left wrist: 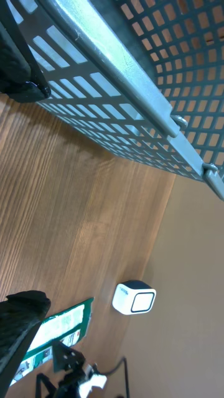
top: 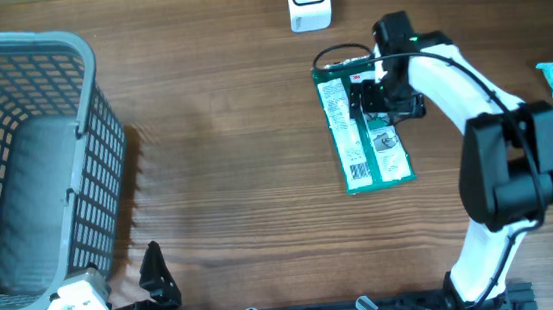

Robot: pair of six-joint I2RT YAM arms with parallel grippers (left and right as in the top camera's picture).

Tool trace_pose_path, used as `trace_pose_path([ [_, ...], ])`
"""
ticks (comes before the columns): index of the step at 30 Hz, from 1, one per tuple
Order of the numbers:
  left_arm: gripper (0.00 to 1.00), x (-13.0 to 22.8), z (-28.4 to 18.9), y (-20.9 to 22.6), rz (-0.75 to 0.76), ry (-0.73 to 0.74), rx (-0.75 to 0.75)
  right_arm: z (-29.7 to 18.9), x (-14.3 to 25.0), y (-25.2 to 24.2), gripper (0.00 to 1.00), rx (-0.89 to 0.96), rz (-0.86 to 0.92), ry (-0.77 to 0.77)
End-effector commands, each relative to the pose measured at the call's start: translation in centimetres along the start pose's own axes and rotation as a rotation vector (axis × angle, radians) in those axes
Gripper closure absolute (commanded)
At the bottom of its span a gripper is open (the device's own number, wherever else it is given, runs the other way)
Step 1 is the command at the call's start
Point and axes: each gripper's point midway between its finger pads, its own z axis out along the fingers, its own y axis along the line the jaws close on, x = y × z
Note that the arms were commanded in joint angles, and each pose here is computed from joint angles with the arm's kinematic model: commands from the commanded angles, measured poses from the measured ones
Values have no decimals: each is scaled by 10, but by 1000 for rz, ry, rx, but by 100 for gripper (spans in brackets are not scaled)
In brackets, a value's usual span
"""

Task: Scan the item barcode
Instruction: 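Lift the glove pack and swing it up toward the scanner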

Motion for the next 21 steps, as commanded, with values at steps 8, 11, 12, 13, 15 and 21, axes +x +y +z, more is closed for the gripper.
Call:
trace_pose_path([
  [8, 0, -1, -1, 0, -4, -7, 4, 57, 31, 7, 29, -63, -90, 179],
  [11, 0, -1, -1, 0, -4, -7, 4, 57, 30, 6, 19, -68, -88, 176],
  [12, 0, -1, -1, 0, -4, -7, 4, 57, 29, 7, 19, -72, -85, 177],
  [13, 0, -1, -1, 0, -4, -7, 4, 57, 30, 8, 23, -84, -82, 179],
  [15, 0, -1, -1, 0, -4, -7, 4, 55, 32, 12, 31, -135, -95, 191],
  [21, 0, -1, -1, 0, -4, -7, 4, 46, 27, 21, 35, -327, -101, 179],
])
